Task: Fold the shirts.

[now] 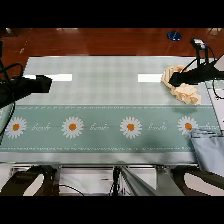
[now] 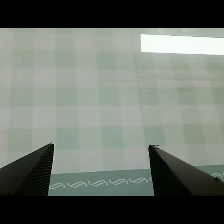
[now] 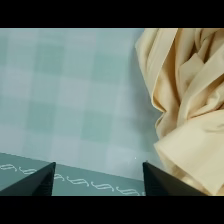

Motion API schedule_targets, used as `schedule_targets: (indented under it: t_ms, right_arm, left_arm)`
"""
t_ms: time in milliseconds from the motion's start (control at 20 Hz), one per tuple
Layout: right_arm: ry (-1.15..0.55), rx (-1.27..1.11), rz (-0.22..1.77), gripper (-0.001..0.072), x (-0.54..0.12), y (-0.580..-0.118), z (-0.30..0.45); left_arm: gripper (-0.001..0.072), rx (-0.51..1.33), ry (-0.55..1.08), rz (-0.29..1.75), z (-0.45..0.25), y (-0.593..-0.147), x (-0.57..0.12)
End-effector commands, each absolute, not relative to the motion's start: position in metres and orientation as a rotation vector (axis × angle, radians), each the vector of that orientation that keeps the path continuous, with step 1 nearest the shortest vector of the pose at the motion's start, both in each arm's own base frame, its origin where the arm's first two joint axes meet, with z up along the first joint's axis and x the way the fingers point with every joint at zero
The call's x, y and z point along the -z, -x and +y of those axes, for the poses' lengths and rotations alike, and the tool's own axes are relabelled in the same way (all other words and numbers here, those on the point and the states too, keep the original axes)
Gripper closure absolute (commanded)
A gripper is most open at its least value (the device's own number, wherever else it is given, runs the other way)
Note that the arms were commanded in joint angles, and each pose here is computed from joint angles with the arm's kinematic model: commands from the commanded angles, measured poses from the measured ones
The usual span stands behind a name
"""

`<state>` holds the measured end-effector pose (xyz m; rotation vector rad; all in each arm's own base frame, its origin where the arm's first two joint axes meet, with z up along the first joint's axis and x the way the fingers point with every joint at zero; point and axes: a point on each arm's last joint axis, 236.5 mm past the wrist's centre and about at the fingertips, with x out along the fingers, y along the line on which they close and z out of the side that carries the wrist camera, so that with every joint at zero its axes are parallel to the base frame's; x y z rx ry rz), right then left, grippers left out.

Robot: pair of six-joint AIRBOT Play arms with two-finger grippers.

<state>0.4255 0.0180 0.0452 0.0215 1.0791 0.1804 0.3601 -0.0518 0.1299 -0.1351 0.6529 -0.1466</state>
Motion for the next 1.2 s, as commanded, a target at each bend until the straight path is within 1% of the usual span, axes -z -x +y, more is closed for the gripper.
schedule_targets:
  t_ms: [0, 500, 700, 800, 950, 1000, 1050, 1100, 1150]
  right_arm:
    - [-0.025, -0.178, 1.054, 0.0111, -0.049, -0.430, 0.018]
    - [-0.025, -0.177, 1.054, 0.0112, -0.049, -0.431, 0.018]
    - [-0.056, -0.192, 1.044, 0.0122, -0.051, -0.432, 0.025]
    - [-0.026, -0.178, 0.978, 0.0124, -0.060, -0.446, 0.019]
    - [0.108, -0.044, 0.823, 0.0129, -0.095, -0.478, -0.020]
    - [0.169, 0.017, 0.786, 0.0129, -0.104, -0.486, -0.037]
    - [0.240, 0.071, 0.768, 0.0129, -0.109, -0.491, -0.055]
    - [0.312, 0.113, 0.771, 0.0126, -0.109, -0.494, -0.072]
    - [0.355, 0.136, 0.795, 0.0119, -0.101, -0.494, -0.084]
  left_arm:
    - [-0.0013, 0.150, 0.136, 0.657, -0.053, -0.360, -0.129]
    - [-0.0013, 0.150, 0.136, 0.658, -0.053, -0.359, -0.129]
    - [-0.0013, 0.149, 0.136, 0.663, -0.053, -0.360, -0.127]
    - [-0.0013, 0.148, 0.136, 0.678, -0.053, -0.362, -0.122]
    - [-0.0013, 0.147, 0.136, 0.700, -0.053, -0.363, -0.114]
    - [0.0044, 0.148, 0.135, 0.712, -0.053, -0.362, -0.112]
    - [0.0181, 0.151, 0.128, 0.720, -0.053, -0.361, -0.110]
    - [0.0184, 0.154, 0.121, 0.719, -0.053, -0.361, -0.110]
    - [0.0168, 0.154, 0.120, 0.719, -0.053, -0.361, -0.110]
